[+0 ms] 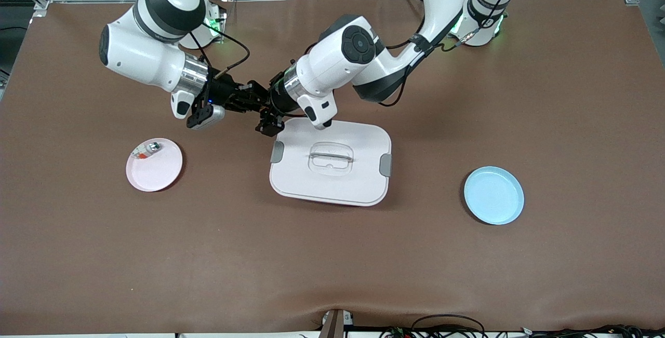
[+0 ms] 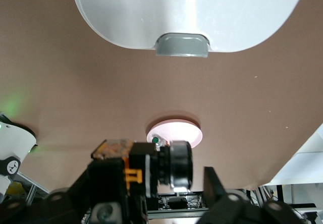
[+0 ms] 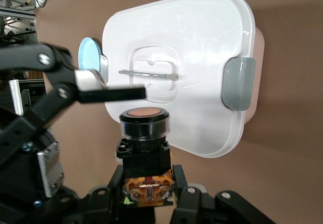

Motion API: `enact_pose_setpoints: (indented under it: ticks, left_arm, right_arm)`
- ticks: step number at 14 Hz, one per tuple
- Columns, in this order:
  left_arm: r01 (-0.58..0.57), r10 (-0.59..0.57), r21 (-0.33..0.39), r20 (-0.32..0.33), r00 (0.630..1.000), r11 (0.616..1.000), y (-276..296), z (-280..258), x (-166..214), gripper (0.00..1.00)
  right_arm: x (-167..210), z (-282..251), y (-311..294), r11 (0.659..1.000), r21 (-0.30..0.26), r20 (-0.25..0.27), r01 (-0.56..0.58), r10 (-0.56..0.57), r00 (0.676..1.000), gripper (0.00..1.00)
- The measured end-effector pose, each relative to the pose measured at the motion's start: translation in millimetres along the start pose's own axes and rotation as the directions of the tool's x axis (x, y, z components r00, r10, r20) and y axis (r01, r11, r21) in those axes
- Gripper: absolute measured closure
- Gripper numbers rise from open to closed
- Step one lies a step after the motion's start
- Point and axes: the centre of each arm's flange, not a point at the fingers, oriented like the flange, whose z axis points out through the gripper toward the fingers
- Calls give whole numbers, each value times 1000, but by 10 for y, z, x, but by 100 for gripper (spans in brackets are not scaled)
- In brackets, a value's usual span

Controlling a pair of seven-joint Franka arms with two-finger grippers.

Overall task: Transfer orange switch to right arm and place
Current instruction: 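Open the left gripper and withdraw it while the right gripper carries switch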

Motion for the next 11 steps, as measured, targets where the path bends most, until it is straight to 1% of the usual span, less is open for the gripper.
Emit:
enact_pose_setpoints:
  ticks: [2, 4, 5, 6, 7, 8, 11]
  left_arm:
    - [-2, 2, -9, 5, 1000, 1000, 42, -47, -6, 0]
    - [-18, 18, -24, 8, 1000, 1000, 92, -142, -21, 0]
    - [-37, 37, -37, -2, 999, 999, 127, -217, -21, 0]
    - [-63, 61, -56, -21, 998, 996, 179, -307, -12, 0]
    - [-90, 86, -75, -43, 995, 993, 243, -417, 7, 0]
    - [-117, 111, -86, -69, 991, 989, 313, -536, 45, 0]
    - [-219, 208, -73, -138, 968, 973, 515, -915, 206, 0]
  right_arm:
    - [17, -16, 14, 997, -1, -6, 74, -74, 997, 59]
    - [74, -62, 79, 985, -9, -23, 174, -175, 984, 59]
    - [110, -88, 132, 976, -15, -28, 218, -218, 976, 59]
    - [134, -111, 198, 968, -25, -21, 251, -252, 968, 59]
    - [151, -138, 273, 960, -42, -3, 275, -276, 961, 59]
    - [168, -175, 348, 952, -71, 19, 297, -296, 955, 59]
    - [193, -293, 574, 919, -147, 111, 366, -353, 929, 59]
